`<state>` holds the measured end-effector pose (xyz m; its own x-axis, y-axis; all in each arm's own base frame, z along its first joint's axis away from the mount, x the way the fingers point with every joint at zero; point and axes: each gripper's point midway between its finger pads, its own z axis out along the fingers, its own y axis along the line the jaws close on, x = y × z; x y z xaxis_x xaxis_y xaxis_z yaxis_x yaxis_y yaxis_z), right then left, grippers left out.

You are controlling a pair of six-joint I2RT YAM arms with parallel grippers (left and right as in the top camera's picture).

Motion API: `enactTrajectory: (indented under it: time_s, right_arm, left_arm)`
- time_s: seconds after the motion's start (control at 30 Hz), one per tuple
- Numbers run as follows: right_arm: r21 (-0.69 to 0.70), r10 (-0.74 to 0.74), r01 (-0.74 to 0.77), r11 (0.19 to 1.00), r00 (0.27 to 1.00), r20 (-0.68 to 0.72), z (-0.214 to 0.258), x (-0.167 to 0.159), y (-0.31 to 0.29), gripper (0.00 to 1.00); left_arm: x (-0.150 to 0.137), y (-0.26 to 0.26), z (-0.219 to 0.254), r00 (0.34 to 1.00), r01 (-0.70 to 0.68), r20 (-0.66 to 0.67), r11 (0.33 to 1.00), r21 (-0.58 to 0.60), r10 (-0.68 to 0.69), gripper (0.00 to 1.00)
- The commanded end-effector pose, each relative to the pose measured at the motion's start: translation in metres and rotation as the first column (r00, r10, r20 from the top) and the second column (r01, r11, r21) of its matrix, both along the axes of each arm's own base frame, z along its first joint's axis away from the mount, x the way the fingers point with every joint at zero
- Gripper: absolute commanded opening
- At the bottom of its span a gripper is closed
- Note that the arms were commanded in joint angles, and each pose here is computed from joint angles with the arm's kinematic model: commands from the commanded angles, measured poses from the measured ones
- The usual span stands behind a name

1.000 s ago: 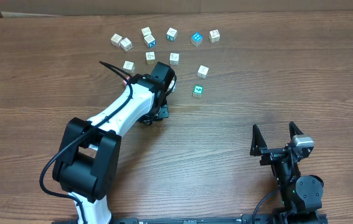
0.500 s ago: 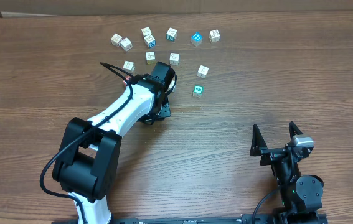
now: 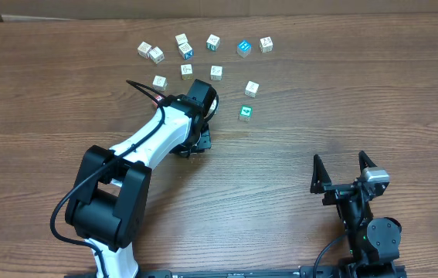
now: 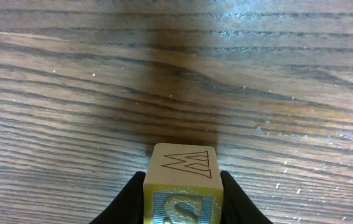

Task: Form a horizontal line
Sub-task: 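Lower the S block onto the table and open the left gripper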

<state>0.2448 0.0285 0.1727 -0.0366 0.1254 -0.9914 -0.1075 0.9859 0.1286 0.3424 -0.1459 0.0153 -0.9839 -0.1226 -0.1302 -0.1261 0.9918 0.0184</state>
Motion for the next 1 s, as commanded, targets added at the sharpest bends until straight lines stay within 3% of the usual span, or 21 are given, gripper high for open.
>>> enactTrajectory:
  time_s: [0.0,0.7,0.83,0.97]
  right_arm:
    - [-0.005,-0.005,0.005,1.0,1.0,0.002,-0.0023,0.0001,-0.0006,1.0]
    - [-0.005,-0.005,0.005,1.0,1.0,0.002,-0.0023,0.0001,-0.0005,1.0]
    - [-0.005,-0.005,0.005,1.0,1.0,0.002,-0.0023,0.0001,-0.0006,1.0]
    - [-0.005,-0.005,0.005,1.0,1.0,0.002,-0.0023,0.0001,-0.0006,1.0]
  left_arm:
    - [-0.0009,0.0005,0.003,0.999,0.046,0.005,0.999,-0.003,-0.046,0.24]
    - [-0.0038,0.0011,0.0027,0.996,0.093,-0.009,0.996,0.004,-0.093,0.34]
    - [-0.0036,0.0011,0.0027,0.996,0.093,-0.008,0.996,0.004,-0.093,0.49]
    - [-0.0019,0.0004,0.0029,0.996,0.093,-0.001,0.996,0.002,-0.093,0.56]
